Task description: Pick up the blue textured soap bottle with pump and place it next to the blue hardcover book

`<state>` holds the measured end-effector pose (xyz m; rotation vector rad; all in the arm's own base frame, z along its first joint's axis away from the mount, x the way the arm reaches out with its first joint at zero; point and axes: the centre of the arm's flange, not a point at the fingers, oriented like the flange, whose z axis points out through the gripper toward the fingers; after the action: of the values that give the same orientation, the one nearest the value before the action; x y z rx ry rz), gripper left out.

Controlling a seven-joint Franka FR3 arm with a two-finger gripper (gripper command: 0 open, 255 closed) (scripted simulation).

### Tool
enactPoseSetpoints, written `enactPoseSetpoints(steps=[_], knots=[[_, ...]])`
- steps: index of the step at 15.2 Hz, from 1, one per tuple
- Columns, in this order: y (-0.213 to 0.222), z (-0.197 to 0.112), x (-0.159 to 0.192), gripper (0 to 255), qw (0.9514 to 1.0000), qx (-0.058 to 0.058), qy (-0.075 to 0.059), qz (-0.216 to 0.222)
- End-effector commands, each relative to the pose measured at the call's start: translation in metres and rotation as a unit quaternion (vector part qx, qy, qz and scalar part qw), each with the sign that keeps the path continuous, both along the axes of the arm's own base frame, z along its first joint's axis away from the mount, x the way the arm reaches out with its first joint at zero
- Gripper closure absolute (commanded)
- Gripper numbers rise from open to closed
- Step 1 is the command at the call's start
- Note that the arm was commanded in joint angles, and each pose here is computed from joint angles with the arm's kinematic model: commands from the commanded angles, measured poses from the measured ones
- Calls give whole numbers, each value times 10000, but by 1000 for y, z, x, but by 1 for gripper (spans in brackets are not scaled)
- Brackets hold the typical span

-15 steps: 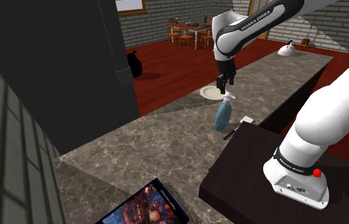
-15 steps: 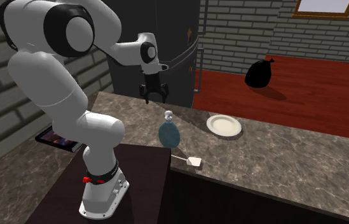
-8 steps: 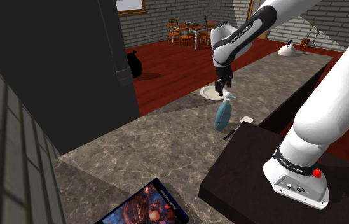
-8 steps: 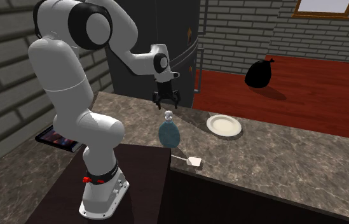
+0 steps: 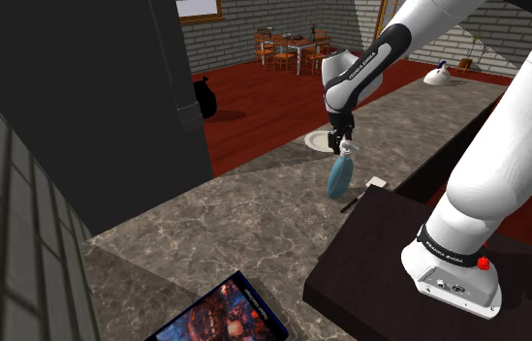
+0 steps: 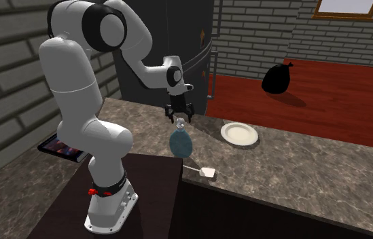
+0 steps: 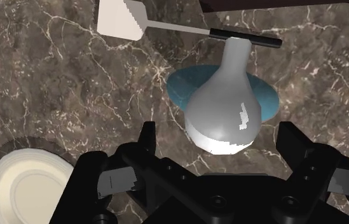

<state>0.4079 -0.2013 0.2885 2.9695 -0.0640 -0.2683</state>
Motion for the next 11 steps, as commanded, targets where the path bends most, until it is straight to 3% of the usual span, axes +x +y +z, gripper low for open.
enactPoseSetpoints(steps=[1, 6, 7, 11], knots=[[0, -2, -1, 0, 10000, -1, -2, 0], [0, -2, -1, 0, 10000, 0, -2, 0], [0, -2, -1, 255, 10000, 0, -2, 0], [0, -2, -1, 255, 10000, 0, -2, 0]])
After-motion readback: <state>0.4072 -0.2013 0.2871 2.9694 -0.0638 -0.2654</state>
